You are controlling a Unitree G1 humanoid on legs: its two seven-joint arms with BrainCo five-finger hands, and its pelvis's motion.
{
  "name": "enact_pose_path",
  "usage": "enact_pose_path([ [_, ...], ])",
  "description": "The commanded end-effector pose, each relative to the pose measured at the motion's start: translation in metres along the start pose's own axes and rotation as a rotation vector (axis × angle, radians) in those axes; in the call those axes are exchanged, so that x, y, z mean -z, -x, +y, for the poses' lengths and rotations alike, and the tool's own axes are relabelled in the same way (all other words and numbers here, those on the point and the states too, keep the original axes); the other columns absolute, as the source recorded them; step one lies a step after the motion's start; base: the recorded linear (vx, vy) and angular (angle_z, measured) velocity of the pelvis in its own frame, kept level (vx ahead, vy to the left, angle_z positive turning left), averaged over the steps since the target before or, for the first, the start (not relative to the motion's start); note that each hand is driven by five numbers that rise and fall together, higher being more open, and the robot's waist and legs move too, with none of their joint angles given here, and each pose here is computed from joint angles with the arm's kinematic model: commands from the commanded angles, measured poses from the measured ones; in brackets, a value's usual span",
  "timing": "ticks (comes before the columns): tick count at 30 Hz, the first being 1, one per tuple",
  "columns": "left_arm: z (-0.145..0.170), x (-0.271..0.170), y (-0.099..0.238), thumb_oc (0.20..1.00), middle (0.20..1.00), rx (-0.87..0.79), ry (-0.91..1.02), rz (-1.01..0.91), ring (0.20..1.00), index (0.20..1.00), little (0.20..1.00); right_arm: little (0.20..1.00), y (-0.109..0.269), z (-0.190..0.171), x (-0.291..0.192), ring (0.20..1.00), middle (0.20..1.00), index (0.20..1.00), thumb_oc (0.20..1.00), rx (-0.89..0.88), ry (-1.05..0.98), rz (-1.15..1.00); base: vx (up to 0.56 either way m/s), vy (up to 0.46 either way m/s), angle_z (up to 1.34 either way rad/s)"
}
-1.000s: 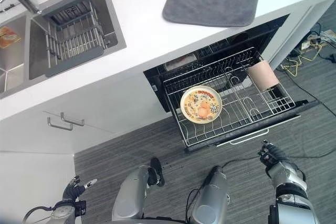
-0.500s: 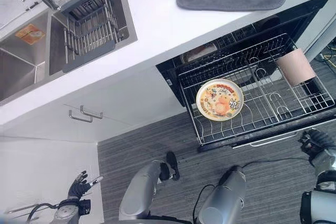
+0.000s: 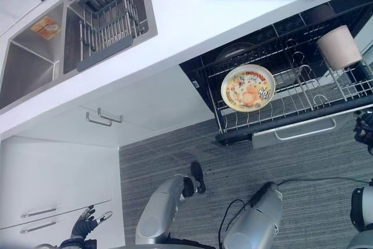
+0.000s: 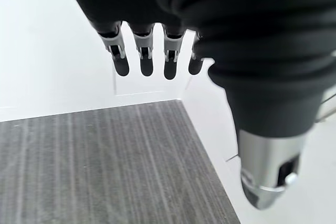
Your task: Place the dishes in the dishwasher.
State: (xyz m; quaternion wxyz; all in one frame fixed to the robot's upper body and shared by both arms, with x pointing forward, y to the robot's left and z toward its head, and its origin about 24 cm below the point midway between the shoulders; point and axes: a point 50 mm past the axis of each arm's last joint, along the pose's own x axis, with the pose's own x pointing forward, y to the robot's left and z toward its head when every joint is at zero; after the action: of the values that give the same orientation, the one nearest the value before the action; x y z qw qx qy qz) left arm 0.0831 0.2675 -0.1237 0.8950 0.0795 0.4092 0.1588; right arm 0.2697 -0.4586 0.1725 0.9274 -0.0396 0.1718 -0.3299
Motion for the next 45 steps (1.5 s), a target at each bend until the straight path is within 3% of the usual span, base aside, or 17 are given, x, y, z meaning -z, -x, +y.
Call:
enact_pose_path([
  [1, 0.019, 0.004, 0.003, 1.000, 1.000, 0.005, -0.097, 0.000, 1.000, 1.000, 1.000, 0.200, 0.008, 0.021, -0.064, 0.200, 0.200, 0.200, 0.200, -0.080, -0.003, -0.223, 0.07, 0.061, 0.14],
  [13, 0.037, 0.038, 0.015, 1.000, 1.000, 0.018, -0.178, 0.123, 1.000, 1.000, 1.000, 0.200, 0.023, 0.032, -0.123, 0.200, 0.200, 0.200, 0.200, -0.017, 0.131, -0.324, 0.08, 0.042, 0.08],
  [21, 0.065, 0.051, 0.023, 1.000, 1.000, -0.055, -0.197, 0.213, 1.000, 1.000, 1.000, 0.200, 0.048, 0.029, -0.177, 0.200, 0.200, 0.200, 0.200, 0.055, 0.163, -0.428, 0.02, -0.044, 0.13],
  [30, 0.074, 0.069, 0.035, 1.000, 1.000, -0.043, -0.191, 0.274, 1.000, 1.000, 1.000, 0.200, 0.080, 0.043, -0.228, 0.200, 0.200, 0.200, 0.200, 0.117, 0.208, -0.679, 0.01, 0.030, 0.09],
  [40, 0.066, 0.072, 0.035, 1.000, 1.000, -0.003, -0.164, 0.281, 1.000, 1.000, 1.000, 0.200, 0.098, 0.082, -0.248, 0.200, 0.200, 0.200, 0.200, 0.111, 0.303, -0.902, 0.00, 0.051, -0.23],
  [44, 0.065, 0.069, 0.035, 1.000, 1.000, 0.012, -0.168, 0.246, 1.000, 1.000, 1.000, 0.200, 0.093, 0.091, -0.241, 0.200, 0.200, 0.200, 0.200, 0.038, 0.334, -0.888, -0.07, -0.006, -0.31],
  [45, 0.065, 0.068, 0.034, 1.000, 1.000, 0.011, -0.164, 0.237, 1.000, 1.000, 1.000, 0.275, 0.090, 0.090, -0.238, 0.275, 0.275, 0.275, 0.275, 0.034, 0.318, -0.873, -0.07, -0.005, -0.32],
])
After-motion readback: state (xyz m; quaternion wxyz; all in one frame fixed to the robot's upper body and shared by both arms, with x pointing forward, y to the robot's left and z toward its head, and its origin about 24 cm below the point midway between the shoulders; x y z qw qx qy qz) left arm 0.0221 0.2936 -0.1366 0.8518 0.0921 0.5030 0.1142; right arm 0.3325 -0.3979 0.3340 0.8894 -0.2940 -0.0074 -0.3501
